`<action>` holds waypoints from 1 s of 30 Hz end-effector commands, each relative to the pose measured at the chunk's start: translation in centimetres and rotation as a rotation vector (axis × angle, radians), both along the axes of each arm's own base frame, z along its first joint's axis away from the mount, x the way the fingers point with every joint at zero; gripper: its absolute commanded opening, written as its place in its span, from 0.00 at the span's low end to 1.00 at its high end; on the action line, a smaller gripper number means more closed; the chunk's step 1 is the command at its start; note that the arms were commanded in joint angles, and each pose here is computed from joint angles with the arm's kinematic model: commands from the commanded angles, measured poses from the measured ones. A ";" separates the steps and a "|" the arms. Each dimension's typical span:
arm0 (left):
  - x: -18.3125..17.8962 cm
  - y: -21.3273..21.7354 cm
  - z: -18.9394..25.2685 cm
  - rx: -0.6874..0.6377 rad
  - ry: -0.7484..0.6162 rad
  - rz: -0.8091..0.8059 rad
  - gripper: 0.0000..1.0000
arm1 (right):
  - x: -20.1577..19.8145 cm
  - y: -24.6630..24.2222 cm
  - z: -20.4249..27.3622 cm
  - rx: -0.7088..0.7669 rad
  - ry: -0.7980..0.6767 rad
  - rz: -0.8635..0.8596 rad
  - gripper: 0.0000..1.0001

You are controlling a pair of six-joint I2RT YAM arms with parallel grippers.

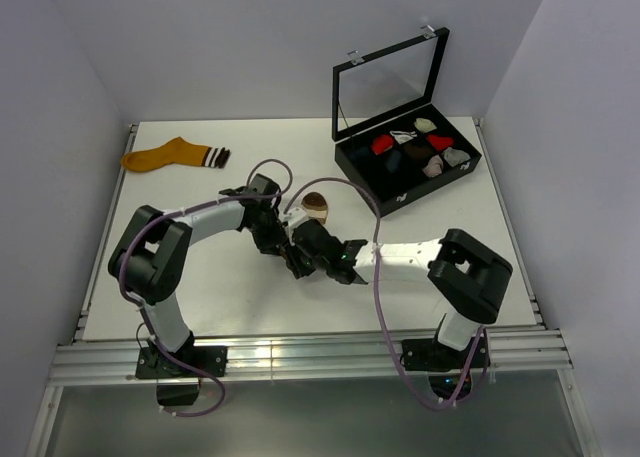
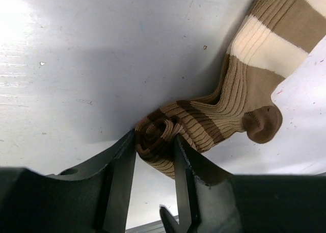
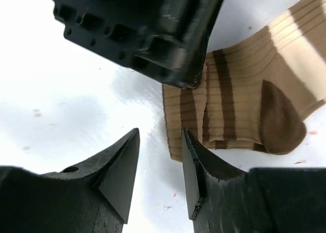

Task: Roll the socks
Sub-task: Roll the sock at the center of the board.

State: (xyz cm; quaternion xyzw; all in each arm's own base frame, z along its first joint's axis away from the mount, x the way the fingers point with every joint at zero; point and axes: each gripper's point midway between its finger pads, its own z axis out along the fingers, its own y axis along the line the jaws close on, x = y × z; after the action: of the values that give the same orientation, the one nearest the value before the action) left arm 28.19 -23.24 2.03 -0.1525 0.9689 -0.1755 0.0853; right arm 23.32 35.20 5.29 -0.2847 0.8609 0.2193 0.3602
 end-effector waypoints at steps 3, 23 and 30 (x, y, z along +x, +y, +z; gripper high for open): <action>-0.3 1.3 -1.1 0.092 0.022 -0.042 0.41 | 2.6 -0.2 0.5 -0.190 -0.221 -0.058 0.46; 2.2 1.7 1.5 0.077 -0.063 -0.029 0.61 | -0.9 -1.0 -6.4 -0.286 -0.038 0.046 0.00; 3.6 4.7 4.5 0.014 -0.149 0.135 0.75 | -2.6 1.9 -4.7 -0.051 0.264 0.132 0.00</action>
State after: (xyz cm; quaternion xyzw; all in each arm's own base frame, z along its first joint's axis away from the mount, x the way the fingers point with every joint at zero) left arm 30.89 -19.87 4.15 -0.1726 0.9631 -0.1618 0.1283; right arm 25.26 36.81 2.32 -0.3195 0.8619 0.1751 0.3527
